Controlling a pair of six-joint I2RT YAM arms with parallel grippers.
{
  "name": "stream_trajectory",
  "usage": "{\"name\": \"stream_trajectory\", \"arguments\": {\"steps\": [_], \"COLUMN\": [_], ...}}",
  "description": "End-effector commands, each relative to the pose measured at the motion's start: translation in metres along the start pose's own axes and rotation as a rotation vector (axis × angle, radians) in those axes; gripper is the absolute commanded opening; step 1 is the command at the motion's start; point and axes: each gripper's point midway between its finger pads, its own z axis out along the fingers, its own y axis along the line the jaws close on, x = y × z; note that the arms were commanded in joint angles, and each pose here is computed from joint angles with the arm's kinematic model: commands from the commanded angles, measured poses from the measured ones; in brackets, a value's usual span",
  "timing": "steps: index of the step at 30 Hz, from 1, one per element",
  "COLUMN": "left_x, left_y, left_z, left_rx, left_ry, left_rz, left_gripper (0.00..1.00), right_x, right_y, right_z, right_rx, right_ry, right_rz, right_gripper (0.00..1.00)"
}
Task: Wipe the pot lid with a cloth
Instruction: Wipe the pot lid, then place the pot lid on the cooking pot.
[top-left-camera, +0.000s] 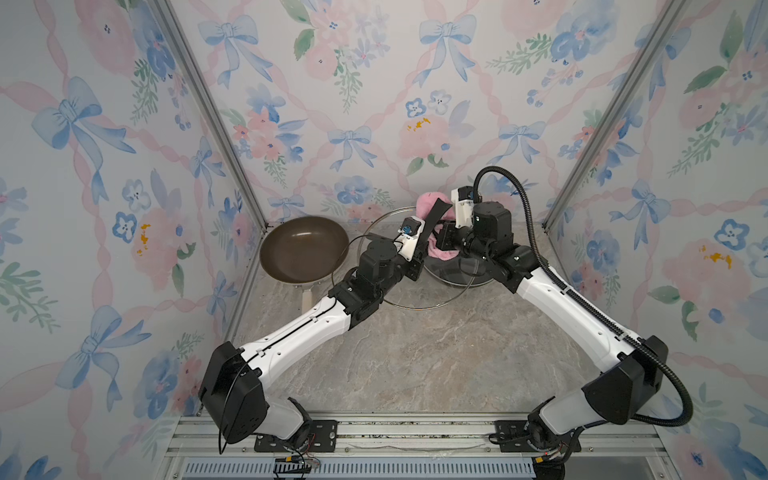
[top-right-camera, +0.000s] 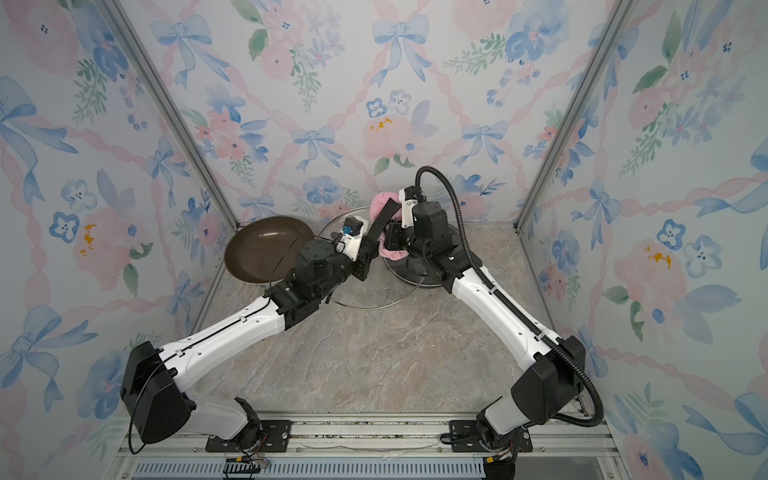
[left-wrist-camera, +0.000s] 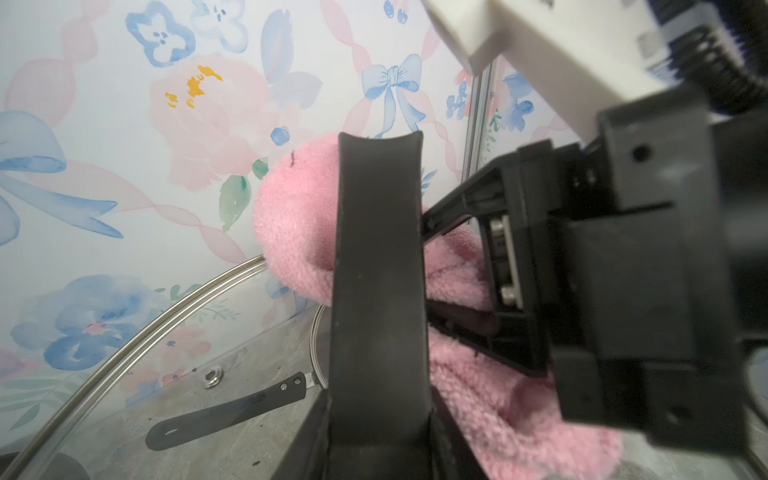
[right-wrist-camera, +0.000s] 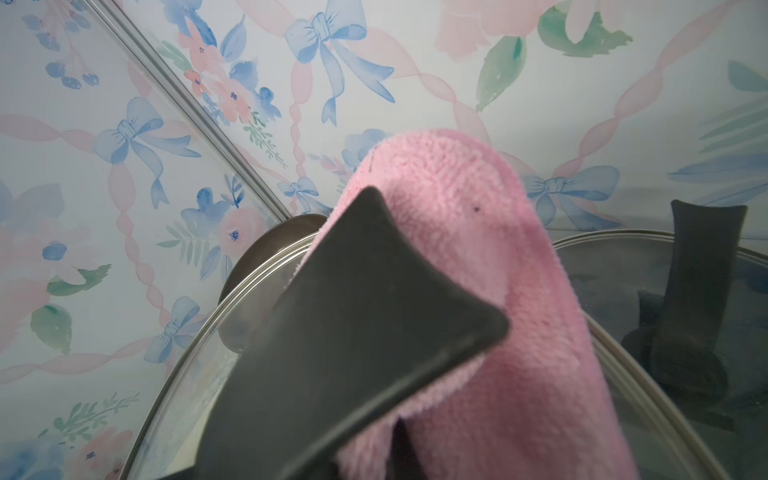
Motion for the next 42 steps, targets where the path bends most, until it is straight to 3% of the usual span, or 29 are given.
{"name": "stream_trajectory", "arguments": {"steps": [1, 6, 15, 23, 30, 37, 42], "left_x": [-0.107, -0.108, -0.111, -0.1, -0.072, 0.003, 0.044], "left_y": [-0.002, 0.002, -0.006, 0.026, 0.12, 0.238, 0.307], "left_z": [-0.04, -0.049, -0.067, -0.075, -0.071, -0.055, -0.045], "left_rx": [0.037, 0.025, 0.062, -0.104, -0.317, -0.514, -0.625], "left_ry": [-0.356, -0.37, -0.391, -0.345, -0.255, -0.123, -0.076], "left_rz": [-0.008, -0.012, 0.021, 0.059, -0.037, -0.155, -0.171], "left_gripper": [0.0, 0.0, 0.0, 0.0, 0.0, 0.0, 0.0], "right_x": [0.007, 0.011, -0.005, -0.034, -0.033, 0.003, 0.02], "right_y": [0.007, -0.02, -0.104, -0.129, -0.151, -0.171, -0.18], "right_z": [0.019, 0.028, 0.027, -0.015, -0.08, -0.143, -0.184], "right_rx": [-0.037, 0.012, 0.195, 0.285, 0.38, 0.515, 0.591], "right_ry": [0.02, 0.008, -0.032, -0.132, -0.196, -0.188, -0.215], "right_rz": [-0.028, 0.008, 0.052, 0.076, 0.117, 0.154, 0.19], "right_gripper": [0.0, 0.0, 0.0, 0.0, 0.0, 0.0, 0.0]}}
